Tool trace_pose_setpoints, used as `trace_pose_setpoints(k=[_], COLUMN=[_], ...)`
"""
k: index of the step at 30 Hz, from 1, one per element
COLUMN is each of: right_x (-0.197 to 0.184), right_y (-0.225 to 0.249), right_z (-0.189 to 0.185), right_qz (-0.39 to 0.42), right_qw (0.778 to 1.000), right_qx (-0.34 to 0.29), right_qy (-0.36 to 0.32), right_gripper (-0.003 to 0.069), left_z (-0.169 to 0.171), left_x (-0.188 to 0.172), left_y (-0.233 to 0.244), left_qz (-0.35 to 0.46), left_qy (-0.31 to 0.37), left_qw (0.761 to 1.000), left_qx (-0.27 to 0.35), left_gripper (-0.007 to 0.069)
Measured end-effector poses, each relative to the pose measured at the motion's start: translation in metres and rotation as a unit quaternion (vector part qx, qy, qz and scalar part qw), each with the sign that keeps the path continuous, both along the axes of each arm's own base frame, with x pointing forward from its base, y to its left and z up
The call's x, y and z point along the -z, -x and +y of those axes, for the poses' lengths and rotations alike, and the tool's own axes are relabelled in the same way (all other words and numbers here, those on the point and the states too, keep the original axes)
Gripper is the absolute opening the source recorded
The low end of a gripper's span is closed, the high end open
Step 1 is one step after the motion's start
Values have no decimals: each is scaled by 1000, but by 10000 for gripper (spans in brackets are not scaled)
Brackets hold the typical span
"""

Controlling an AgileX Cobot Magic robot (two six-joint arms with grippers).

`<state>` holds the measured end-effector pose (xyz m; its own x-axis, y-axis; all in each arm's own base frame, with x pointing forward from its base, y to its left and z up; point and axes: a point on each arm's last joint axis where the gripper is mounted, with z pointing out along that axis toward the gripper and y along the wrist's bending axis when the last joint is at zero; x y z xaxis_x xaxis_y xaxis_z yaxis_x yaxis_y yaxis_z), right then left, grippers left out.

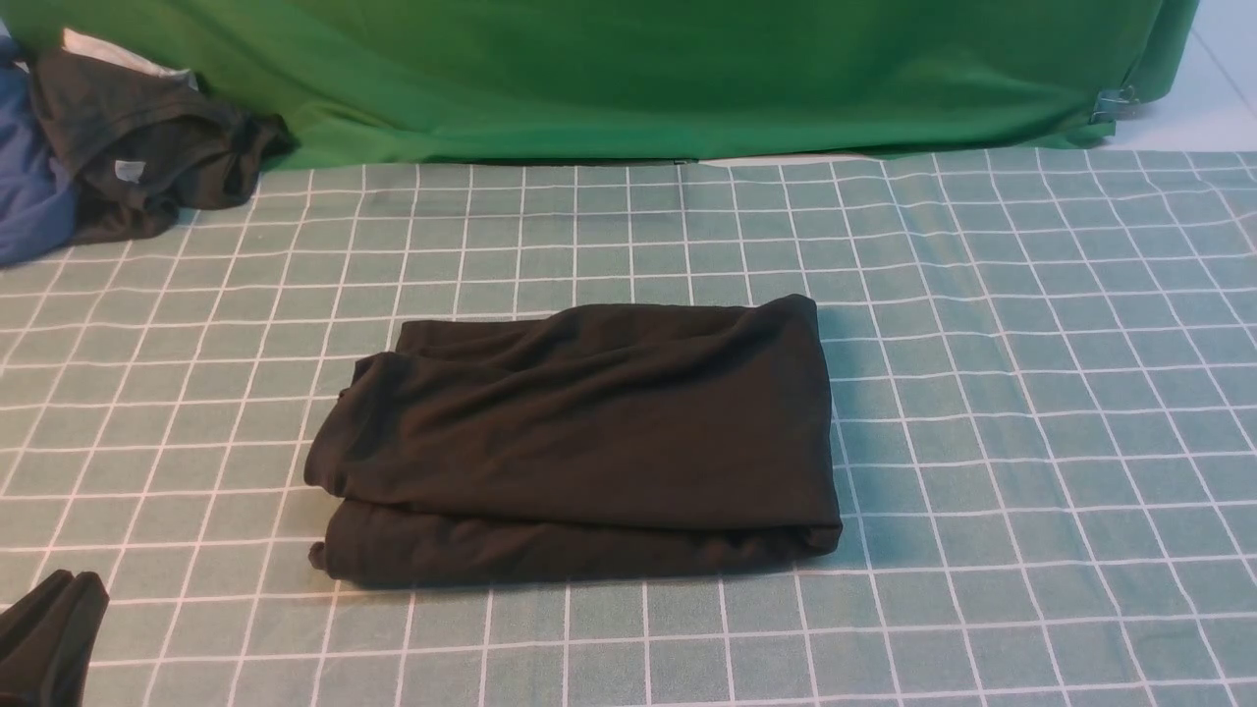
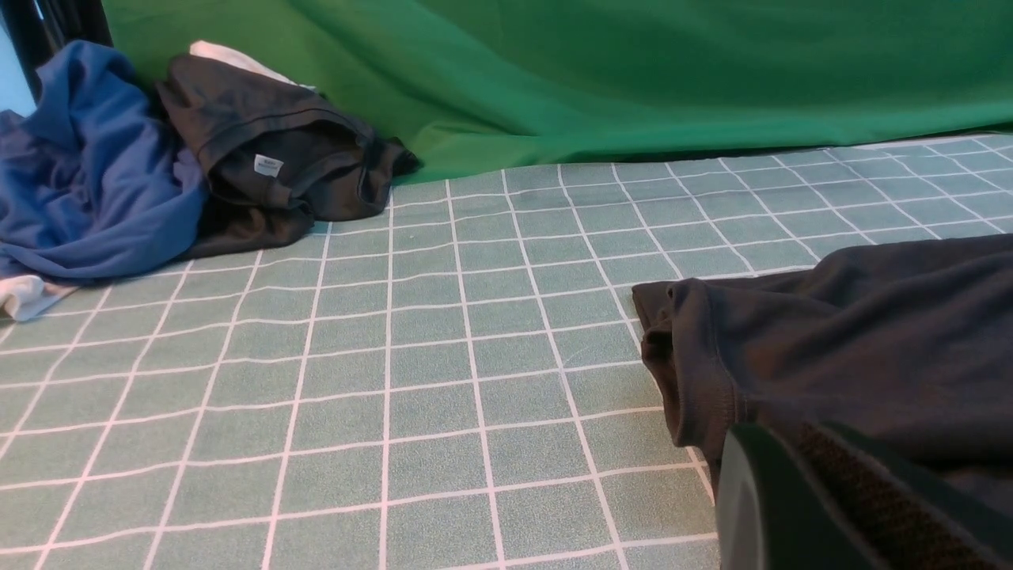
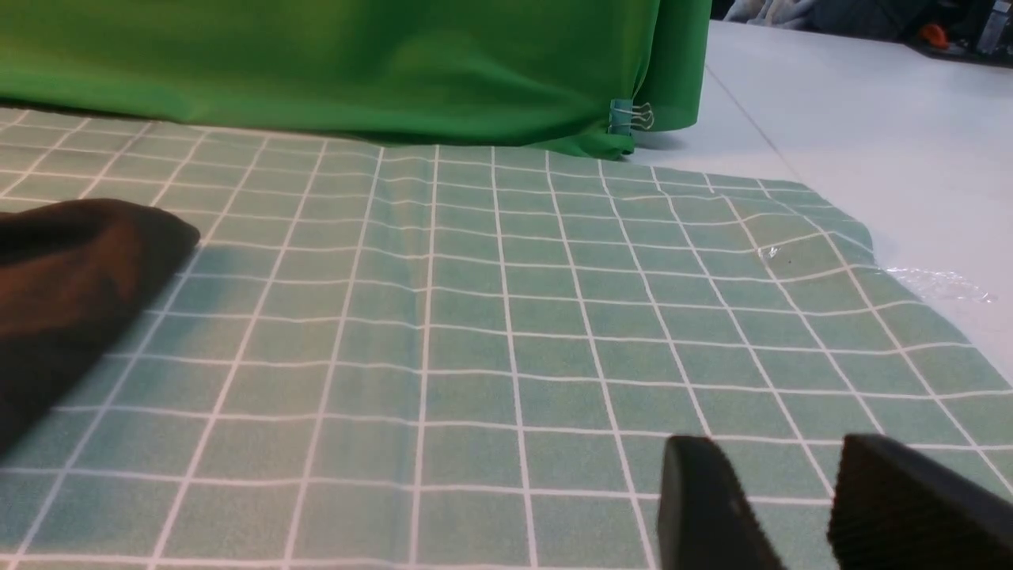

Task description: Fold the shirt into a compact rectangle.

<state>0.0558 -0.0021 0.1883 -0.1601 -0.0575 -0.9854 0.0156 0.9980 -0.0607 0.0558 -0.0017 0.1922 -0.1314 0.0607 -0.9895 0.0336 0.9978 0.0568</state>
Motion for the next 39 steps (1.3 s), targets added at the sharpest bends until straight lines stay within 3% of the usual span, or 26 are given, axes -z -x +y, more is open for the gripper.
trace_pose_setpoints(k=[39], right_x=[0], right_y=[0], right_z=[0], right_qz=[0], right_qw=[1000], right_qx=[0], right_qy=[0], right_gripper=[239], left_z=[2], left_x=[0], left_y=[0], left_qz=[-1], left_qy=[0], left_qw=[1000], left_qx=[-20], left_gripper=[15])
